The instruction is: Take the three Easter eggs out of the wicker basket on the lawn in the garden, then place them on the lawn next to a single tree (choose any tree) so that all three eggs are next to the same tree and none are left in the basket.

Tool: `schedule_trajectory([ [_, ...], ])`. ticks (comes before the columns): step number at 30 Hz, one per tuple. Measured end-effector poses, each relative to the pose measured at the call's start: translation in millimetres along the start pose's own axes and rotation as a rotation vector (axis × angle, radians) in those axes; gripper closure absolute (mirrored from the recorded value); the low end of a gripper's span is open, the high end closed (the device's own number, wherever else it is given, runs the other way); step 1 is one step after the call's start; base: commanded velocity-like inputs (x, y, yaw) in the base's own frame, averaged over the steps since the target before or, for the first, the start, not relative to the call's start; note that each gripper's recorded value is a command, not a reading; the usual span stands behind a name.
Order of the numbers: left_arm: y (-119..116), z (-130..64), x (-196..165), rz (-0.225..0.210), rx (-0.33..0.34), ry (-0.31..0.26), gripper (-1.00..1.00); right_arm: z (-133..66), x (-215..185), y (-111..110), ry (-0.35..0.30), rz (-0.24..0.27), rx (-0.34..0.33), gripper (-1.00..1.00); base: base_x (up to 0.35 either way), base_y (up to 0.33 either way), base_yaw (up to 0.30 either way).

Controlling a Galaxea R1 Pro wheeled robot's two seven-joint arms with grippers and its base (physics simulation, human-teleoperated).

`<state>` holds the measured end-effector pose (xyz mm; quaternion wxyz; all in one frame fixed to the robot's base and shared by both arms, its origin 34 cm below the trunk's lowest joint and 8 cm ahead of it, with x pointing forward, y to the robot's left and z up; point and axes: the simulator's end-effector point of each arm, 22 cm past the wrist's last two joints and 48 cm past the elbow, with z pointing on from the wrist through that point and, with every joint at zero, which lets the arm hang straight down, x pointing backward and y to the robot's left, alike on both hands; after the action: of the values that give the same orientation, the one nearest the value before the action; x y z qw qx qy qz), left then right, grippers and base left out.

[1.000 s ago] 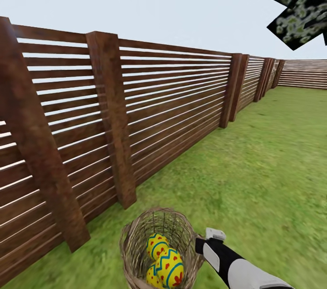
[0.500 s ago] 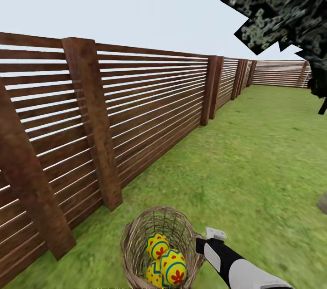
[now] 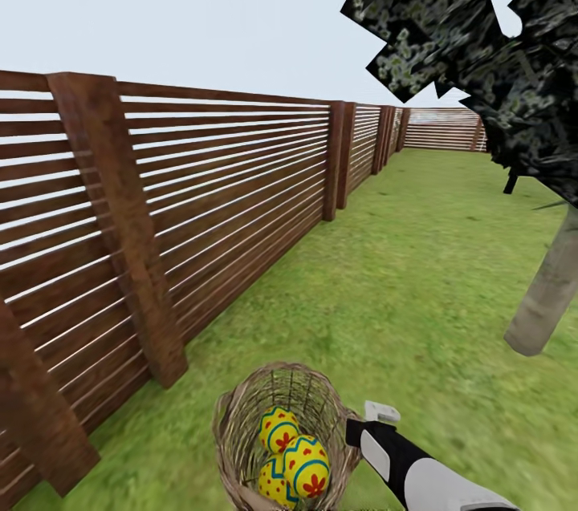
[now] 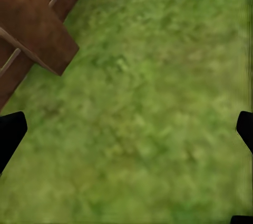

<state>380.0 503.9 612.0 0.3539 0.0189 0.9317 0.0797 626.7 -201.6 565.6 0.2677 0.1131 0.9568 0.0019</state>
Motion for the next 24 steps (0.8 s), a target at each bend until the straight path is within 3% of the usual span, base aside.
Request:
schedule_trajectory([
  [24,0.1,-0.1,-0.5,0.001,0.000,-0.001,-1.00,-0.3,0.5,2.3,0.000,-0.002,-0.003,1.00,0.000,0.000,-0.273],
])
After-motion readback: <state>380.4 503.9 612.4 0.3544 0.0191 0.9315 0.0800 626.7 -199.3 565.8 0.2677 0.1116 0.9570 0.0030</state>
